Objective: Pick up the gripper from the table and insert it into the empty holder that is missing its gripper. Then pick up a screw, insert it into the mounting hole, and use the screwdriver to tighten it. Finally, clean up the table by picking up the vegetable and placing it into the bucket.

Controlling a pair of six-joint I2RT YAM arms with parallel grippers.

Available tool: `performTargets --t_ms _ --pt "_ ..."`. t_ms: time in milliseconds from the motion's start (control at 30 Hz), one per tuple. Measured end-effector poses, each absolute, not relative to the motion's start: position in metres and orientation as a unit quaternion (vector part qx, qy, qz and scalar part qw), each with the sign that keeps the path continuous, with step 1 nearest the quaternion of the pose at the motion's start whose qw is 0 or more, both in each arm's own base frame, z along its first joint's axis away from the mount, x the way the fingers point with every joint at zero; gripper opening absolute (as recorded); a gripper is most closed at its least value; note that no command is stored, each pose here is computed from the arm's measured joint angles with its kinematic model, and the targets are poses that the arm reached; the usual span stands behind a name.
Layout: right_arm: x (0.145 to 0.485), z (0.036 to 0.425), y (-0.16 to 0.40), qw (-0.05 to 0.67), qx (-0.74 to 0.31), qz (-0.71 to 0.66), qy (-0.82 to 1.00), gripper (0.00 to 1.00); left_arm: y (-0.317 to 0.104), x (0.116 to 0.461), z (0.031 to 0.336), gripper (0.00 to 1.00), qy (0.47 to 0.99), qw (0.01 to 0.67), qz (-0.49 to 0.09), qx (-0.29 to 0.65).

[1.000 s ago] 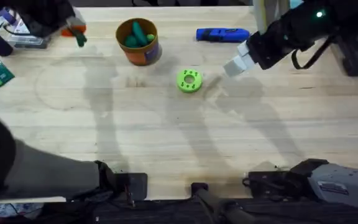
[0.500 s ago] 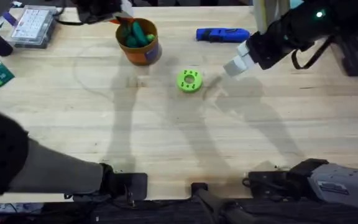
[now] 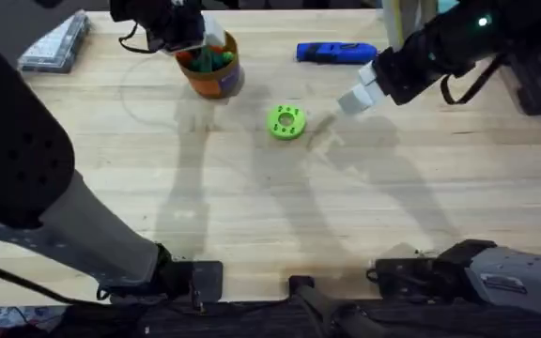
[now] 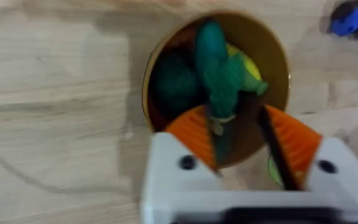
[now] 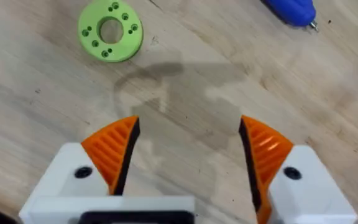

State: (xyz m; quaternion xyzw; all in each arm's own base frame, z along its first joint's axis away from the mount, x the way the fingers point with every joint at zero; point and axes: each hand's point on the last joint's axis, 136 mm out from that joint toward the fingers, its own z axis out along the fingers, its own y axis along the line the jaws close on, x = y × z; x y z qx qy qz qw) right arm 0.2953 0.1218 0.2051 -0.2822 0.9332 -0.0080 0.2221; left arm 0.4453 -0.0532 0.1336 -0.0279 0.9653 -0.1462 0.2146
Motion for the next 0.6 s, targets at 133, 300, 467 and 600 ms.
performTargets --t_ms 133,300,467,600 --pt "0.295 0.205 0.122 0.222 -0.282 -0.008 0.933 0.964 -0.053 0.448 0.135 0.949 0.964 0.221 -0.147 -0.027" --pt "0.295 0.205 0.122 0.222 -0.282 -0.008 0.933 0.964 -0.053 0.448 0.135 0.962 0.964 0.221 -0.146 -0.027" --pt "0.295 0.205 0.122 0.222 -0.282 -0.008 0.933 0.964 -0.050 0.448 0.145 0.963 0.962 0.234 -0.137 -0.026" --pt "0.292 0.203 0.120 0.214 -0.283 -0.009 0.935 0.964 -0.046 0.434 0.173 0.963 0.960 0.252 -0.125 -0.018"
